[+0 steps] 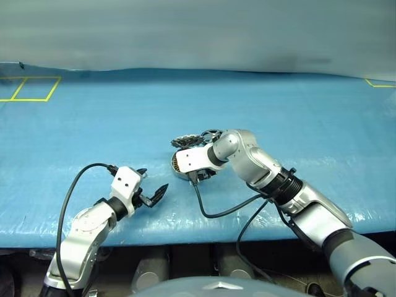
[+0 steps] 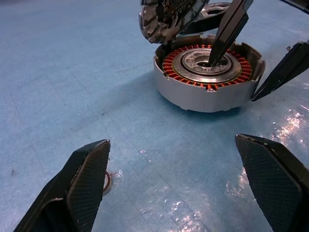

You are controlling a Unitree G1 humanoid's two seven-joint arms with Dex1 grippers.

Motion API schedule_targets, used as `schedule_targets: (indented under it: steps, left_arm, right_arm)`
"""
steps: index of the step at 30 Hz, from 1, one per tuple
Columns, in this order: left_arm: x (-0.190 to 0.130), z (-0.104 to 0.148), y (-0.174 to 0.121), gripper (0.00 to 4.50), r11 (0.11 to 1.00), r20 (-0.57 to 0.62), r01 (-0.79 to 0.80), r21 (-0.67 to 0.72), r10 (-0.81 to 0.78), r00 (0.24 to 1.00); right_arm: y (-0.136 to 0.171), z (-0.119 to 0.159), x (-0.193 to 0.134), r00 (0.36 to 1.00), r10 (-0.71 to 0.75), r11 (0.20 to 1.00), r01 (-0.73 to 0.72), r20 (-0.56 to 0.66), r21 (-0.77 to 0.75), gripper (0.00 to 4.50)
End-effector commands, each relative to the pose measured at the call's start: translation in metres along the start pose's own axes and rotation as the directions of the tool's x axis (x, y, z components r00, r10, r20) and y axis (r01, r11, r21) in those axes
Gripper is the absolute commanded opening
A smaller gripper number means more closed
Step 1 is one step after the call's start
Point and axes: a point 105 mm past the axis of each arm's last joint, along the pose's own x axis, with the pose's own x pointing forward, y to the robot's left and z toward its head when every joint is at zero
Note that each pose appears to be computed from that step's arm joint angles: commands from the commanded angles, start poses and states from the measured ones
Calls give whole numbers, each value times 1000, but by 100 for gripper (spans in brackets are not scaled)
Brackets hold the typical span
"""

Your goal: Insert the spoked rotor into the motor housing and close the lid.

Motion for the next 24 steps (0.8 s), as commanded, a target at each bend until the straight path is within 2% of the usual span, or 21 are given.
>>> schedule_targets:
  steps: [1,14,16,17,24]
  left_arm:
    - [1,3,-1,450,1000,12,10,1,-10,1000]
    - [5,2,-2,450,1000,13,23,-5,-22,1000]
    - [6,3,-2,450,1000,16,22,-6,-22,1000]
    - [7,3,-2,450,1000,18,22,-6,-22,1000]
    - [10,5,-2,450,1000,26,29,-3,-29,999]
  right_arm:
    - [14,-5,3,998,65,998,-64,-11,30,210]
    - [26,3,4,995,96,994,-97,28,51,210]
    - [28,5,2,994,99,994,-101,34,45,282]
    - [27,6,2,995,94,995,-96,37,41,304]
    - [21,12,-8,997,53,998,-55,54,23,304]
